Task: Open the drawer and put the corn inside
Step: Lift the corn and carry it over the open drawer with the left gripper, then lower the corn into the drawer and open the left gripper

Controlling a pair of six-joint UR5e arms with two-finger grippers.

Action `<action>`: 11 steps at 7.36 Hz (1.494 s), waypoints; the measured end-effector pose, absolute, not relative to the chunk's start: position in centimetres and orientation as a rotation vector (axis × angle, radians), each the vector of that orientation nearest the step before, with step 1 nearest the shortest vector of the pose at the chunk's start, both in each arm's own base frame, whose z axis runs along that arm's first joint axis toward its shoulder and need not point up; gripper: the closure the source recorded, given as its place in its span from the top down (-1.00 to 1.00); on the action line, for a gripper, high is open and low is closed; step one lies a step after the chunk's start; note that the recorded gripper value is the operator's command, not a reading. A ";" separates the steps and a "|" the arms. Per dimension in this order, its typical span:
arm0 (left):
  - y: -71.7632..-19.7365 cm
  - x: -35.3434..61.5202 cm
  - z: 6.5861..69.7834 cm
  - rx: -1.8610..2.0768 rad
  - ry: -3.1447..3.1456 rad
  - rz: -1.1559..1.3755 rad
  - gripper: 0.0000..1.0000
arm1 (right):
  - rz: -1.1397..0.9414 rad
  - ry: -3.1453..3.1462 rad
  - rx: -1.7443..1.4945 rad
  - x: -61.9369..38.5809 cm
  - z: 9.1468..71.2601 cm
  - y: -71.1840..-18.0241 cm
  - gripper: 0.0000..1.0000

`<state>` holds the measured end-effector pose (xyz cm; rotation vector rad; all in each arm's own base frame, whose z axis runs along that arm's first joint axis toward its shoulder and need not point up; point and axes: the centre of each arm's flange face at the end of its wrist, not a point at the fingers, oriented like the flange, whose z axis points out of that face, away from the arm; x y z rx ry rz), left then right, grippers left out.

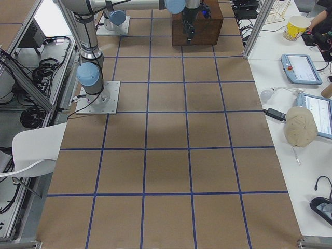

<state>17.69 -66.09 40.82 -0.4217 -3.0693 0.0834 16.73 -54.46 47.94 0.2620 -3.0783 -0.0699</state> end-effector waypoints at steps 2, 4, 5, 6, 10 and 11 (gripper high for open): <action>-66.4 13.6 40.8 -0.257 -3.094 0.057 -1.00 | -0.070 -3.078 0.262 16.7 47.9 -54.5 1.00; -66.1 11.8 38.7 -0.135 -3.108 0.034 -1.00 | -0.070 -3.078 0.262 16.7 47.9 -54.5 1.00; -66.1 11.0 37.6 -0.116 -3.116 0.051 -1.00 | -0.070 -3.078 0.262 16.7 47.9 -54.5 1.00; -65.9 10.0 36.9 -0.113 -3.119 0.059 -1.00 | -0.071 -3.078 0.262 16.7 47.9 -54.5 1.00; -66.0 8.7 35.1 -0.099 -3.111 0.032 0.28 | -0.071 -3.078 0.262 16.7 47.9 -54.5 1.00; -66.0 8.8 35.0 -0.098 -3.111 0.030 0.61 | -0.071 -3.078 0.262 16.7 47.9 -54.5 1.00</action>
